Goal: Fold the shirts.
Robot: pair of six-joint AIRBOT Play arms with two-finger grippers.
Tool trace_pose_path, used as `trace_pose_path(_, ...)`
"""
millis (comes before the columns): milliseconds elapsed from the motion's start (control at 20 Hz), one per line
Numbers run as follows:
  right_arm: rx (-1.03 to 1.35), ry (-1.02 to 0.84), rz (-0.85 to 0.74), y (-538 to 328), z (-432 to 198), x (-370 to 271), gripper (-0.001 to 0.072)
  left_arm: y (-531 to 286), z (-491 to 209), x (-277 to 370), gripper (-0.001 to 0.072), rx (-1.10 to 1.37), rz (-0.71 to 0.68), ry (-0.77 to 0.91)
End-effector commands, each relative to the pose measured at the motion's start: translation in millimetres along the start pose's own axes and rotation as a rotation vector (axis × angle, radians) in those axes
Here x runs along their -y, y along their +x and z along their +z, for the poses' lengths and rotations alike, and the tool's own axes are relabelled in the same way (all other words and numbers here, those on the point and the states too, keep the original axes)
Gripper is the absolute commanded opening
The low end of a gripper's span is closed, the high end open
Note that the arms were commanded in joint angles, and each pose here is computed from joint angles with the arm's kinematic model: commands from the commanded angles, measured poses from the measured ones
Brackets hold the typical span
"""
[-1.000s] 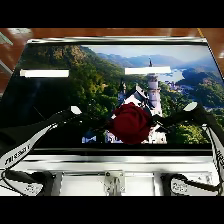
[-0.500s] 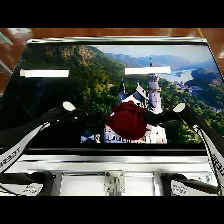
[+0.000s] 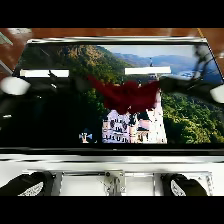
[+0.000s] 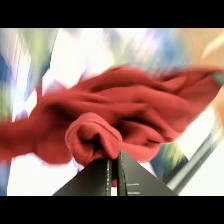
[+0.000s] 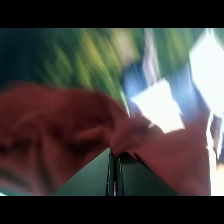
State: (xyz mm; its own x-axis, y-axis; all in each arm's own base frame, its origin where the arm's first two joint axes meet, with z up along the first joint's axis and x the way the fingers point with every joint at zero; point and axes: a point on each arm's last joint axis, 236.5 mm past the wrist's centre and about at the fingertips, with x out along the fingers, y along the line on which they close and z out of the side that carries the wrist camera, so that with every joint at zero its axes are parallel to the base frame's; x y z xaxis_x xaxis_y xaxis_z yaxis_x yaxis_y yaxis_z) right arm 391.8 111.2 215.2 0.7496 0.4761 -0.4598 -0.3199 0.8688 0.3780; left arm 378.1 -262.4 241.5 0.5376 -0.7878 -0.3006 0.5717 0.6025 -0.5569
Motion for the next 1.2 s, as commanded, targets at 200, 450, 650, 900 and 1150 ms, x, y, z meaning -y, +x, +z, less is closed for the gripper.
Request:
trace_pose_path(200, 0.541, -0.143, 0.151, -208, 126, -139, 0.0063, -217, 153, 206, 0.004, 0.607, -0.103, 0.482)
trace_pose_path(450, 0.371, -0.106, 0.146, -199, 87, -139, 0.0063, -193, 101, 167, 0.004, 0.331, 0.018, 0.446)
trace_pose_path(650, -0.01, -0.071, 0.033, -143, 22, -91, 0.0063, -170, 34, 74, 0.004, -0.029, 0.281, 0.328)
trace_pose_path(900, -0.42, 0.069, -0.006, -47, -57, -30, 0.0063, -142, -10, 3, 0.004, -0.177, 0.416, 0.22)
trace_pose_path(1150, -0.435, 0.17, -0.013, 89, -82, 4, 0.0064, -82, -42, -93, 0.004, -0.246, 0.53, 0.05)
